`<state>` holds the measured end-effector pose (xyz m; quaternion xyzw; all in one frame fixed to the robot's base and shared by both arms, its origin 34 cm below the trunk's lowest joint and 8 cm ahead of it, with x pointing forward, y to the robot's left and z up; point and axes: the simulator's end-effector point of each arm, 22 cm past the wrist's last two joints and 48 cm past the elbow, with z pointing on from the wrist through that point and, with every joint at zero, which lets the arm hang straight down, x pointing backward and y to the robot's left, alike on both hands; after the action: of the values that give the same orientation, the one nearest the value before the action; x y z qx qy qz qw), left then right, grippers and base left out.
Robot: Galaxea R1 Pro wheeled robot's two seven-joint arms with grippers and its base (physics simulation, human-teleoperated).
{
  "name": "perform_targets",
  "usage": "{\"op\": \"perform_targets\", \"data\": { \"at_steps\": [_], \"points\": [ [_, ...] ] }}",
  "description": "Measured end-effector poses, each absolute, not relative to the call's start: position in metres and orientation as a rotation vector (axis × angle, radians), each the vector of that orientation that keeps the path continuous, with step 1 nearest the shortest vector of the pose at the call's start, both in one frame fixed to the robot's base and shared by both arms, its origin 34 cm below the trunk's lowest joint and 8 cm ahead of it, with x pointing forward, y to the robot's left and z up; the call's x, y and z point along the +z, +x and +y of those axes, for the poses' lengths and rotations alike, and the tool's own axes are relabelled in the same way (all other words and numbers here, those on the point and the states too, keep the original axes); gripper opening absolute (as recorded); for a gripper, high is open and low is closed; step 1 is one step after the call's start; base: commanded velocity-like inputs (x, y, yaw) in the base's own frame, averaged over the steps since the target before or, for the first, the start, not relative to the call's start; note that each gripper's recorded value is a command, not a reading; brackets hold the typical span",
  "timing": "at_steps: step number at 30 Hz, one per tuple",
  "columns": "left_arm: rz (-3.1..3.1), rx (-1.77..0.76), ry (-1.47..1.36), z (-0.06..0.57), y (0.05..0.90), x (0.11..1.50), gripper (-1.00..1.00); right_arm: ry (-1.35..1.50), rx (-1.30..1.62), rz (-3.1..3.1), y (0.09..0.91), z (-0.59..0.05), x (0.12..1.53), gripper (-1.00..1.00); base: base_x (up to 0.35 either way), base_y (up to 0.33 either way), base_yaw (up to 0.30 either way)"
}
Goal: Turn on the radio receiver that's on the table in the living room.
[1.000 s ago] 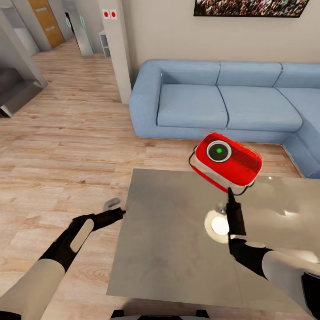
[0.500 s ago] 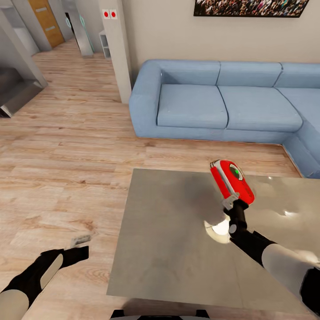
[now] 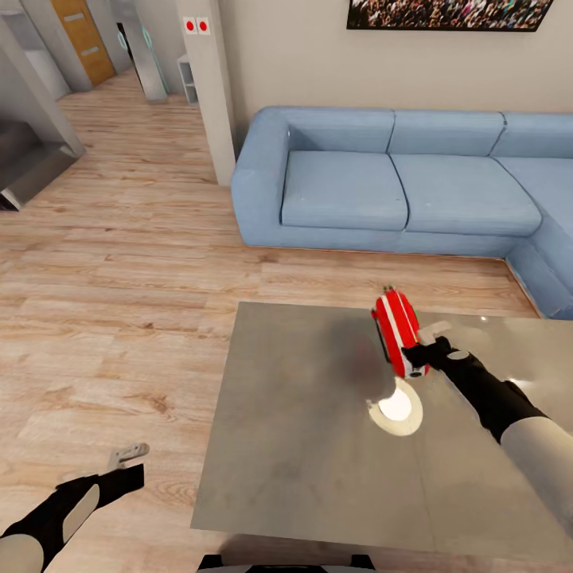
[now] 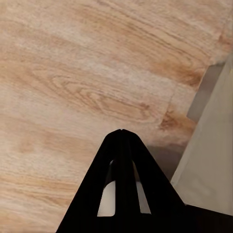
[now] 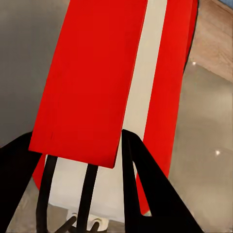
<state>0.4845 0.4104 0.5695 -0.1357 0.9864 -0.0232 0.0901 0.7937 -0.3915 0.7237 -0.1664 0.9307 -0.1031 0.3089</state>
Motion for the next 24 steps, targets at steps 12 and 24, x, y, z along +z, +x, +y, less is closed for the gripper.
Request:
{"op": "perform_targets", "data": {
  "at_steps": [12,24],
  "points": [
    [2.954,-0.026,-0.424,0.424,0.464,0.565,-1.00,-0.257,-0.113,2.675,0.766,-0.403,0.719,-1.00,0.000,0.000,0.000],
    [2.979,-0.022,-0.431,0.407,0.426,0.552,-1.00,-0.263,-0.061,2.686,0.768,-0.378,0.711,-1.00,0.000,0.000,0.000]
  ]
}}
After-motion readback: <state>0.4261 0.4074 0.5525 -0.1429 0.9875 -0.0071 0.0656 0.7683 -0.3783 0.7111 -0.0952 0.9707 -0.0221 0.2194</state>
